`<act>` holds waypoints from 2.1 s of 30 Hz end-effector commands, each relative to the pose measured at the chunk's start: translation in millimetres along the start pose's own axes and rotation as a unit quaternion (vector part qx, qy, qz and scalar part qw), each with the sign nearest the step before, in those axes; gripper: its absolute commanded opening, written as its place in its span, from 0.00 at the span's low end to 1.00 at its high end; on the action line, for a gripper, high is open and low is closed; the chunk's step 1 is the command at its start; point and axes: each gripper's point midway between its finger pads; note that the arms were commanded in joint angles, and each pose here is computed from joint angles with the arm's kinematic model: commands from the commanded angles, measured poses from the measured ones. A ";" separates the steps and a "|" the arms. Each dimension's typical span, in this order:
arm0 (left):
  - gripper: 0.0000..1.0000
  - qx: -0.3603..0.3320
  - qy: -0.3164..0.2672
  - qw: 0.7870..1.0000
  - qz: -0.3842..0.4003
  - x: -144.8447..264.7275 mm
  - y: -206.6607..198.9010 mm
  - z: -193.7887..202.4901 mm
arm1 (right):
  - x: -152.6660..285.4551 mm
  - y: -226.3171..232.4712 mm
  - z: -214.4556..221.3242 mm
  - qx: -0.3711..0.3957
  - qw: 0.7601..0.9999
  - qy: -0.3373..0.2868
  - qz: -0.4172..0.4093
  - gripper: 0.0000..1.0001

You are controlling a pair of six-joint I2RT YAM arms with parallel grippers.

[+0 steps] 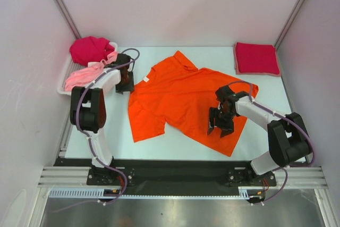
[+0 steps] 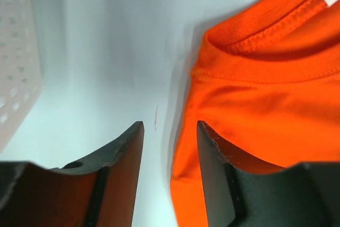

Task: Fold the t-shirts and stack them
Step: Flatten the tshirt out

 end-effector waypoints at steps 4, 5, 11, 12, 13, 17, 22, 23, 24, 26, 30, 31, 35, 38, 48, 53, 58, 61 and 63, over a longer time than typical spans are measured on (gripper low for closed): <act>0.47 0.030 -0.075 0.996 0.030 78.3 3.3 -20.8 | -11.8 -1.1 10.9 0.006 1.000 -0.012 0.027 0.67; 0.45 0.028 -0.076 0.996 0.045 82.0 -3.7 -18.5 | -13.3 -2.3 14.2 0.004 0.999 -0.011 0.030 0.66; 0.43 0.028 -0.049 0.992 0.110 89.4 -40.1 24.3 | -16.3 -9.3 19.0 -0.017 0.998 -0.035 0.053 0.67; 0.45 0.043 -0.031 0.993 0.107 83.3 -38.8 41.6 | -14.0 -12.4 22.2 -0.028 0.997 -0.043 0.055 0.68; 0.48 0.055 -0.034 0.991 0.118 85.1 -39.6 45.0 | -13.4 -13.7 24.3 -0.034 0.997 -0.044 0.052 0.70; 0.50 0.084 -0.033 0.989 0.121 92.7 -33.7 70.8 | -8.8 -22.1 34.8 -0.061 0.995 -0.063 0.045 0.73; 0.50 0.154 -0.002 0.981 0.121 90.8 -22.4 111.5 | -8.2 -36.6 50.0 -0.100 0.991 -0.075 0.040 0.76; 0.52 0.168 0.005 0.978 0.122 89.3 -21.4 118.4 | -5.9 -39.4 49.6 -0.108 0.990 -0.084 0.041 0.77; 0.52 0.193 0.029 0.974 0.115 82.5 -19.1 137.0 | -6.0 -43.0 50.8 -0.114 0.989 -0.085 0.044 0.78; 0.55 0.224 0.041 0.966 0.123 79.6 -16.9 149.8 | -7.1 -51.2 54.5 -0.140 0.986 -0.086 0.042 0.80; 0.56 0.271 0.061 0.951 0.137 73.7 -19.8 177.6 | -2.4 -64.8 54.7 -0.186 0.977 -0.101 0.036 0.81; 0.56 0.276 0.061 0.949 0.137 74.1 -20.2 180.3 | -1.1 -69.2 54.1 -0.199 0.974 -0.105 0.037 0.81; 0.55 0.296 0.061 0.943 0.142 76.6 -21.7 189.4 | 2.4 -74.5 55.3 -0.221 0.968 -0.112 0.023 0.82; 0.52 0.300 0.076 0.939 0.149 74.2 -25.8 199.6 | 0.8 -77.0 57.1 -0.225 0.968 -0.109 0.019 0.82; 0.46 0.309 0.113 0.939 0.099 67.1 -14.9 220.1 | 9.8 -75.4 47.0 -0.212 0.969 -0.124 0.016 0.82; 0.42 0.299 0.136 0.939 0.105 62.3 -23.8 220.7 | 12.7 -78.0 42.8 -0.212 0.969 -0.129 0.016 0.82; 0.44 0.303 0.137 0.938 0.094 59.4 -24.5 219.4 | 16.6 -76.8 39.2 -0.211 0.968 -0.136 0.009 0.82; 0.42 0.300 0.145 0.939 0.087 56.6 -24.2 220.8 | 18.1 -77.3 37.3 -0.208 0.968 -0.140 0.010 0.82; 0.41 0.299 0.146 0.939 0.083 55.6 -22.8 221.2 | 18.1 -77.8 36.8 -0.207 0.968 -0.138 0.011 0.82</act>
Point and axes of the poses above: each gripper's point midway between its finger pads, its own x axis back along the fingers, its own y axis along the line the jaws close on, z = x × y, and after that the axes turned 3 degrees about -x, right-handed
